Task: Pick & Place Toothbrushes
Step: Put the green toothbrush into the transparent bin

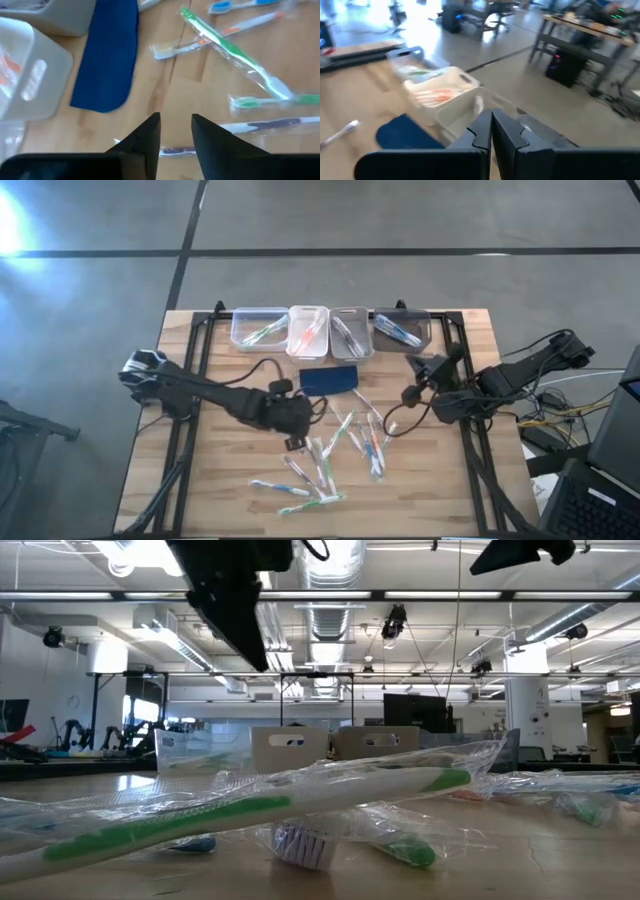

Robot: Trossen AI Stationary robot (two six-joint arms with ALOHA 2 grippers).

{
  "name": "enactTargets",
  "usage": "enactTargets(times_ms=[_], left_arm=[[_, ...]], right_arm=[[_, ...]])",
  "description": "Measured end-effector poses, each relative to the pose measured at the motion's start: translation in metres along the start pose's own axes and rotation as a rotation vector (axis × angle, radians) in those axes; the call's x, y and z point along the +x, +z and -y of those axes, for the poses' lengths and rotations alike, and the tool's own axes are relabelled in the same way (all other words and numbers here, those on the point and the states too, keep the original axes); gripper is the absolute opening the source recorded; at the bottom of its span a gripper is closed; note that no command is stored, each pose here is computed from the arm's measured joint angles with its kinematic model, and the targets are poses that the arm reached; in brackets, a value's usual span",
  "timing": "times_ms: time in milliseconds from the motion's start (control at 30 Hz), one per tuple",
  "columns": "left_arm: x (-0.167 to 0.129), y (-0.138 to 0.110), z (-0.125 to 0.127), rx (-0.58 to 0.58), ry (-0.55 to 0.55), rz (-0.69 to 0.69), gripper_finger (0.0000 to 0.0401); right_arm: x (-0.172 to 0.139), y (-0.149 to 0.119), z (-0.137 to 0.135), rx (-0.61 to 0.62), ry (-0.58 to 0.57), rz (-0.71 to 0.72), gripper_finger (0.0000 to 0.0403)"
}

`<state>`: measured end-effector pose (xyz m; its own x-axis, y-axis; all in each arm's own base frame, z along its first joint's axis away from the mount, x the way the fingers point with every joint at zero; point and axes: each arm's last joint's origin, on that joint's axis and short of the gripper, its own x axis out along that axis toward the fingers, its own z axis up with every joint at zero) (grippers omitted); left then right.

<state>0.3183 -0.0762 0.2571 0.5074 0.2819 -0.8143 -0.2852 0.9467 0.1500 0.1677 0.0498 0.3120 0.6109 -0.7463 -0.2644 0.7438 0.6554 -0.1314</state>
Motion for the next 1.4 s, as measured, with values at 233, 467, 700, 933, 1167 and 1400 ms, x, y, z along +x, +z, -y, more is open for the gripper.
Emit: enactTargets(times_ms=[233, 467, 700, 933, 1167, 1400], left_arm=[[-0.006, -0.048, -0.01, -0.062, -0.071, 0.073, 0.0099], [-0.01, -0.082, -0.028, -0.106, -0.111, 0.151, 0.0099], [-0.013, -0.104, -0.04, -0.129, -0.137, 0.198, 0.0099], [-0.017, -0.116, -0.047, -0.135, -0.148, 0.215, 0.0099], [-0.027, -0.117, -0.053, -0.112, -0.161, 0.22, 0.0099], [-0.037, -0.125, -0.061, -0.11, -0.179, 0.19, 0.0099]], right_arm=[[0.01, -0.001, -0.04, -0.224, 0.163, -0.023, 0.0008], [0.023, -0.015, -0.082, -0.529, 0.268, -0.011, 0.0008], [0.027, -0.02, -0.116, -0.41, 0.573, -0.146, 0.0008], [0.025, -0.007, -0.158, -0.355, 0.851, -0.256, 0.001], [0.032, -0.001, -0.202, -0.466, 0.841, -0.451, 0.0048], [0.039, -0.013, -0.244, -0.514, 0.834, -0.653, 0.0113]])
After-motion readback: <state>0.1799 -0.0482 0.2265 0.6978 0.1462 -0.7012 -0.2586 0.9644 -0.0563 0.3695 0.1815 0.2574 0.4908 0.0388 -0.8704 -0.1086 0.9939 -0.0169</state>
